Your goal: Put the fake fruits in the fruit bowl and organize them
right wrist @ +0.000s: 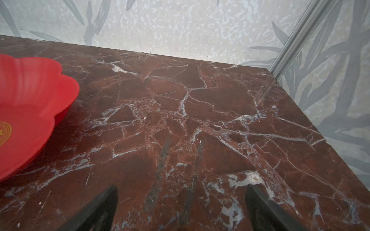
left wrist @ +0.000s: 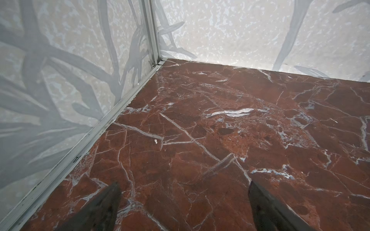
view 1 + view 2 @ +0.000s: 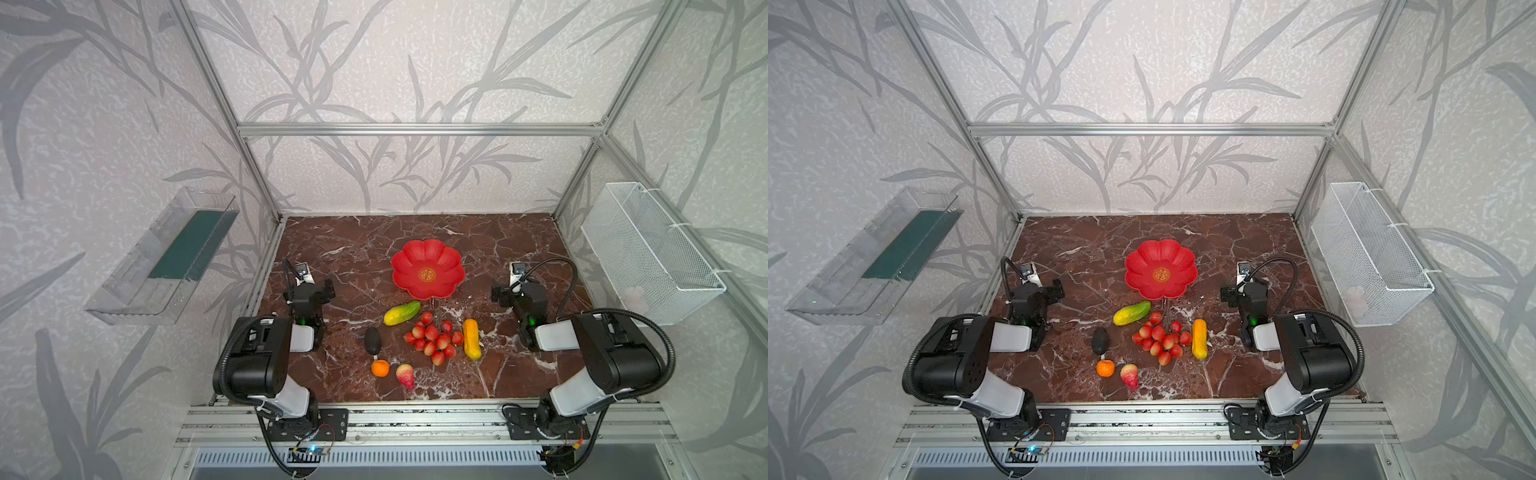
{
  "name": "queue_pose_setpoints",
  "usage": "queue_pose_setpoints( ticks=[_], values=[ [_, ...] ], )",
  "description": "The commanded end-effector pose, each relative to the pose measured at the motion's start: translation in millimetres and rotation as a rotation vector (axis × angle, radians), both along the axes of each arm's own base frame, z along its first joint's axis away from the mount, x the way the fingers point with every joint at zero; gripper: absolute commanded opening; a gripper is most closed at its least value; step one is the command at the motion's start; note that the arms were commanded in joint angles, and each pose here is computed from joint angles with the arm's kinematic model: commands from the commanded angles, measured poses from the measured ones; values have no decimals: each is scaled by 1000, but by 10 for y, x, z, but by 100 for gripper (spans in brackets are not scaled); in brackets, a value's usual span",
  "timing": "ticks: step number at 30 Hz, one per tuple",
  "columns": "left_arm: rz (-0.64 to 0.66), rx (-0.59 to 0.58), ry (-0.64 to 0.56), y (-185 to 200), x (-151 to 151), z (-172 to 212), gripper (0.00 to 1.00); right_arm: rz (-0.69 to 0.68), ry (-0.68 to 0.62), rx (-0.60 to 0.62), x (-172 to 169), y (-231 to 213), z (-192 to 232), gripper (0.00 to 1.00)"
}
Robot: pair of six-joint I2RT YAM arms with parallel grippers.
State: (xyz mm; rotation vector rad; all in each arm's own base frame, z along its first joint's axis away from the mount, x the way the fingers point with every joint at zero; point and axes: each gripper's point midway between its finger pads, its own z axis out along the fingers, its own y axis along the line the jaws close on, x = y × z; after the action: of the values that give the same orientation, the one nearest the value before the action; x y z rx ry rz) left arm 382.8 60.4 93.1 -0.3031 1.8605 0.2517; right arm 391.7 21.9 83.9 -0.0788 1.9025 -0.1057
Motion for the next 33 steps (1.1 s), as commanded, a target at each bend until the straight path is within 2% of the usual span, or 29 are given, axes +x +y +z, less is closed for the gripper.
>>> queue_pose_setpoints(
  ticks=[1, 27, 30, 32, 33],
  values=[
    [-7, 15, -13, -1, 35, 44, 99, -13, -35, 11, 47, -11, 102, 99],
    [-10, 15, -18, -8, 34, 56, 99, -13, -35, 10, 48, -11, 104, 99],
    [65, -5, -17, 97, -46, 126, 99, -40, -41, 10, 39, -56, 315, 99],
    [0, 16, -28, -8, -41, 180, 99, -116, 22, 20, 38, -164, 588, 99],
    [16, 60, -46, -28, -36, 295, 99, -141, 30, 47, 43, -188, 795, 99]
  ],
)
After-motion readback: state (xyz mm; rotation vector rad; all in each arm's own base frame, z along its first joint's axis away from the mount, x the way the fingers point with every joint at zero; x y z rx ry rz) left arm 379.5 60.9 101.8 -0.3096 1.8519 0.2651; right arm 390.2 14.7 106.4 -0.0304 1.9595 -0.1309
